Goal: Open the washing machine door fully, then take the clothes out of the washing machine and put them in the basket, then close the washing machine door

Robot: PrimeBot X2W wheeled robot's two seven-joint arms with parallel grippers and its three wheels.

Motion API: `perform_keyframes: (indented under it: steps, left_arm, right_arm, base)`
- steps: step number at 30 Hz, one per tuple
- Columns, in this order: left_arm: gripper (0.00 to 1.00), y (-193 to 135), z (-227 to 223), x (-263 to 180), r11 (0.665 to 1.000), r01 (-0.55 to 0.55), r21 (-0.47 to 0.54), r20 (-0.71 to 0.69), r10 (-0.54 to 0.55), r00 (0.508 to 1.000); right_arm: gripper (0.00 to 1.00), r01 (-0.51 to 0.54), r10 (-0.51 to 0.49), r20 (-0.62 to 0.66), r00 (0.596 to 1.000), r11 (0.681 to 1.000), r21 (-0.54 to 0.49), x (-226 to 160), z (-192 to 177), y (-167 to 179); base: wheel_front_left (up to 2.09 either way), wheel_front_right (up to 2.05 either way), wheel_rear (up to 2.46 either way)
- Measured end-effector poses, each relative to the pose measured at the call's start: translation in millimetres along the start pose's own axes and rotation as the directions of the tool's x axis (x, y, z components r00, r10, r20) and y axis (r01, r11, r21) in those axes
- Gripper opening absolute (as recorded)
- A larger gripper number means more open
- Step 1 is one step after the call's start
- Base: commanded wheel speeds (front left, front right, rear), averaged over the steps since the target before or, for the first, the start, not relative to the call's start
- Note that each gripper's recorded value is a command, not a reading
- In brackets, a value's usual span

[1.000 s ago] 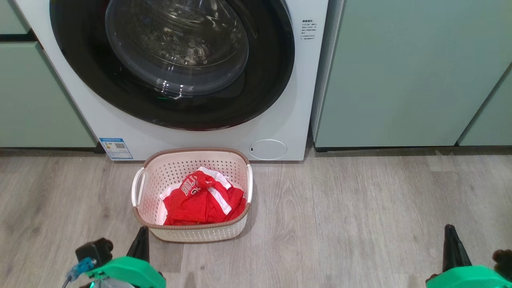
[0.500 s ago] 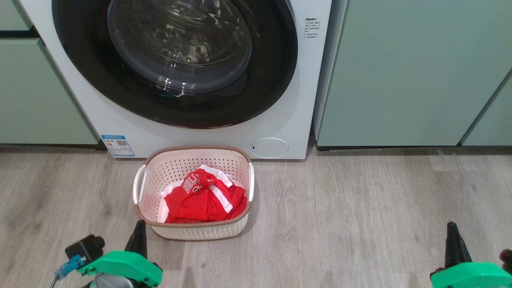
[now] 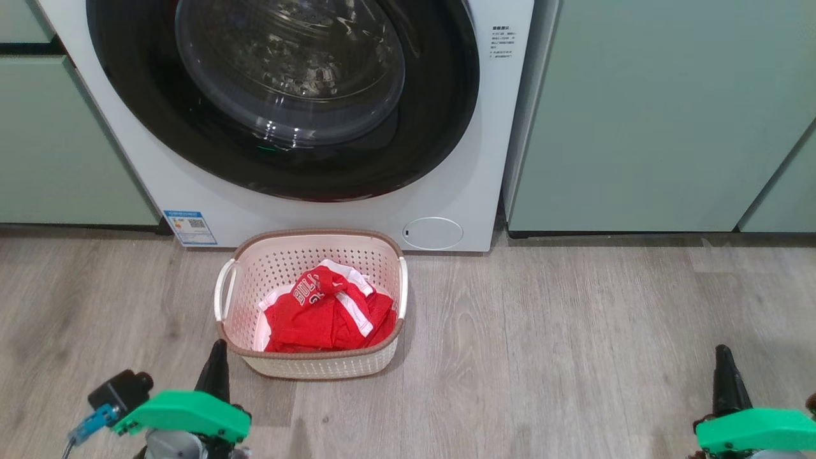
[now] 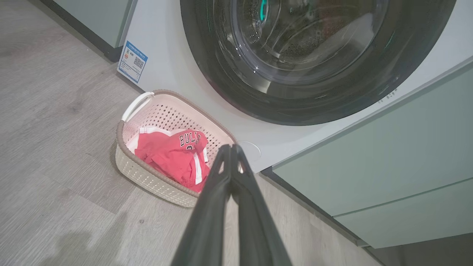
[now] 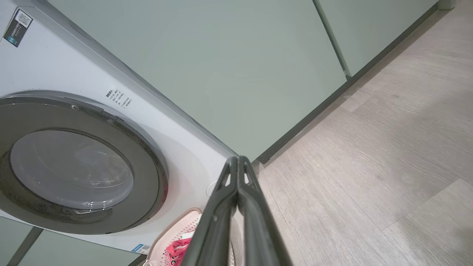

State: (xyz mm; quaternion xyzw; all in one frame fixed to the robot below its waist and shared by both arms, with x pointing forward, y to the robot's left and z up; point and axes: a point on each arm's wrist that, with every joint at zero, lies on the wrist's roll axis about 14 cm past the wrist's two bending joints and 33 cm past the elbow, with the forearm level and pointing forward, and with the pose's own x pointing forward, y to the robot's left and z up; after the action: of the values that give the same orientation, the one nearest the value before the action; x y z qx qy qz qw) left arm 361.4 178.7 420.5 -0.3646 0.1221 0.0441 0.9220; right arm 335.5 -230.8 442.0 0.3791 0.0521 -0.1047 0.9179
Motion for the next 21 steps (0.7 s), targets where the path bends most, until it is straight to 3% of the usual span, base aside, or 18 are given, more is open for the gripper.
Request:
perform_keyframes:
  steps: [21]
  left_arm:
    - [0.00, -7.9, 14.3, 2.2, 0.972, 0.024, -0.235, 0.026, -0.018, 0.999]
  right_arm:
    - [0.00, -0.016, 0.020, -0.017, 1.000, 0.975, 0.222, 9.2, 1.6, 11.1]
  base:
    - [0.00, 0.00, 0.00]
